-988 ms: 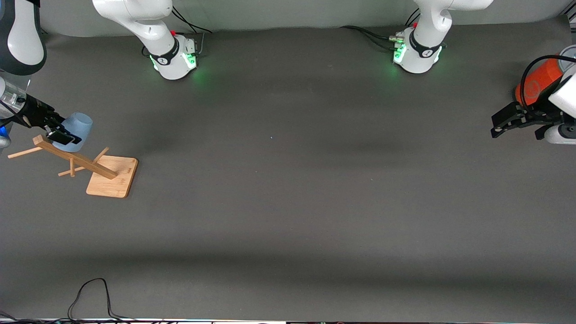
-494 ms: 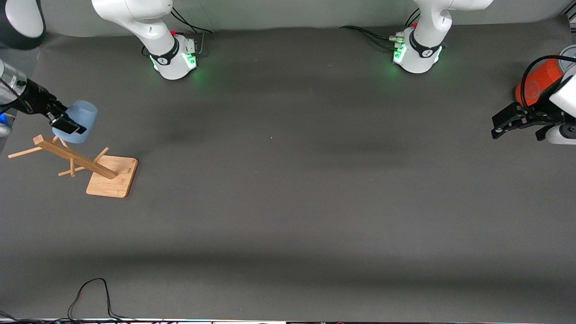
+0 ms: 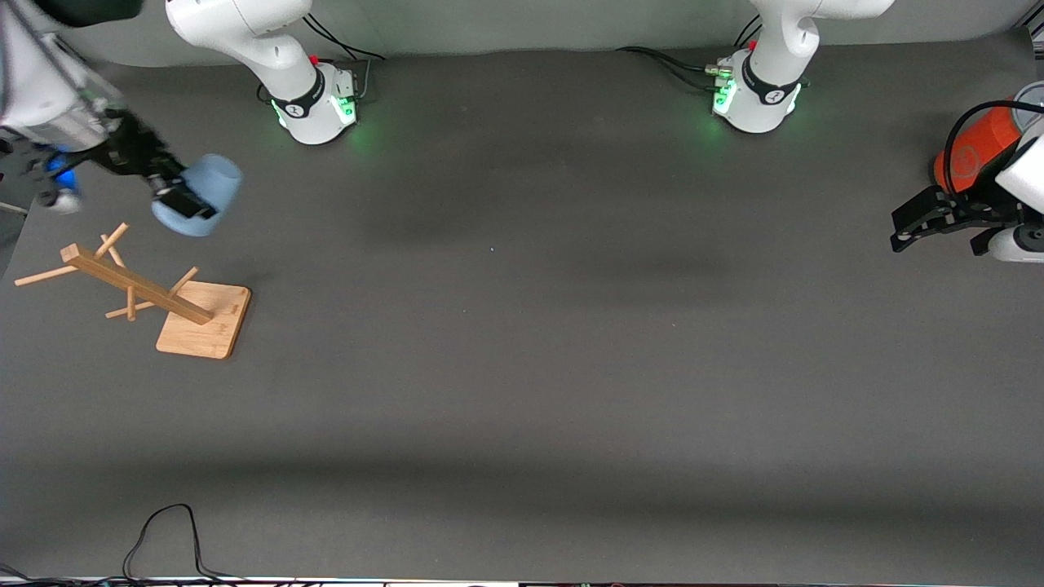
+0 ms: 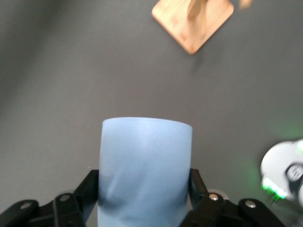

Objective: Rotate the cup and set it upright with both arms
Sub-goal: 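Carry the blue cup to the middle of the table with the right gripper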

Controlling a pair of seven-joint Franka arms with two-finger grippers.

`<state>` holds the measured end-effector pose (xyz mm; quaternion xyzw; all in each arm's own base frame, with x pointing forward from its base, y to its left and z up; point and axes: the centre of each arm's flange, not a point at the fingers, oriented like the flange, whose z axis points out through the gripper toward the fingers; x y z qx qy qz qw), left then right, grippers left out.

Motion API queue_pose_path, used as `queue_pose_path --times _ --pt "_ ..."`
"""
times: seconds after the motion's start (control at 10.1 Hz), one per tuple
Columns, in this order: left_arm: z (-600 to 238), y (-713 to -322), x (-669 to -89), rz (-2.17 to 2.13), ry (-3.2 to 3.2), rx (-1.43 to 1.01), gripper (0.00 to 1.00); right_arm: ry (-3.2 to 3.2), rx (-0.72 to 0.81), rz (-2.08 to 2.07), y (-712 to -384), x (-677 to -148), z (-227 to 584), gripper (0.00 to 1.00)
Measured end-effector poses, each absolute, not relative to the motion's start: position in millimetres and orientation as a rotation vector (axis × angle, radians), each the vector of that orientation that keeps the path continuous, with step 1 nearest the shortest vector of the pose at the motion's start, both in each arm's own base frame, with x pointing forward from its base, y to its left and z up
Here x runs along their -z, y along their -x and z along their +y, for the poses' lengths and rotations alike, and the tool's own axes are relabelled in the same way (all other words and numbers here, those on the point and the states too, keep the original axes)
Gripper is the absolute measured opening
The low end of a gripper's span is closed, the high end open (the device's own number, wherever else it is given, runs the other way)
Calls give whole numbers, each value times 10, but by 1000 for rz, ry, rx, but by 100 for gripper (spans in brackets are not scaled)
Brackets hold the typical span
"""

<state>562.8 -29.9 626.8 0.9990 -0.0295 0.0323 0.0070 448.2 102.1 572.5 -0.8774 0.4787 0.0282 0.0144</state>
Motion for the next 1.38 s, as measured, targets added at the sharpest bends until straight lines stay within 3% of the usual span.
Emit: queue_pose_path --times 0.3,0.69,1.09,1.38 --pt "-296 -5629 -6265 -91 -3125 -100 100 2646 -80 1631 -4305 -5755 2347 80" --pt "-283 -5638 -6251 -87 -3125 -97 100 2508 -39 1832 -4295 -5389 4159 80" --pt "-263 -5655 -6220 -81 -3127 -88 100 2385 46 2020 -4136 -4568 5471 80" --pt "-262 -5656 -6219 -80 -3127 -88 100 2261 98 2153 -4165 -3794 5936 80"
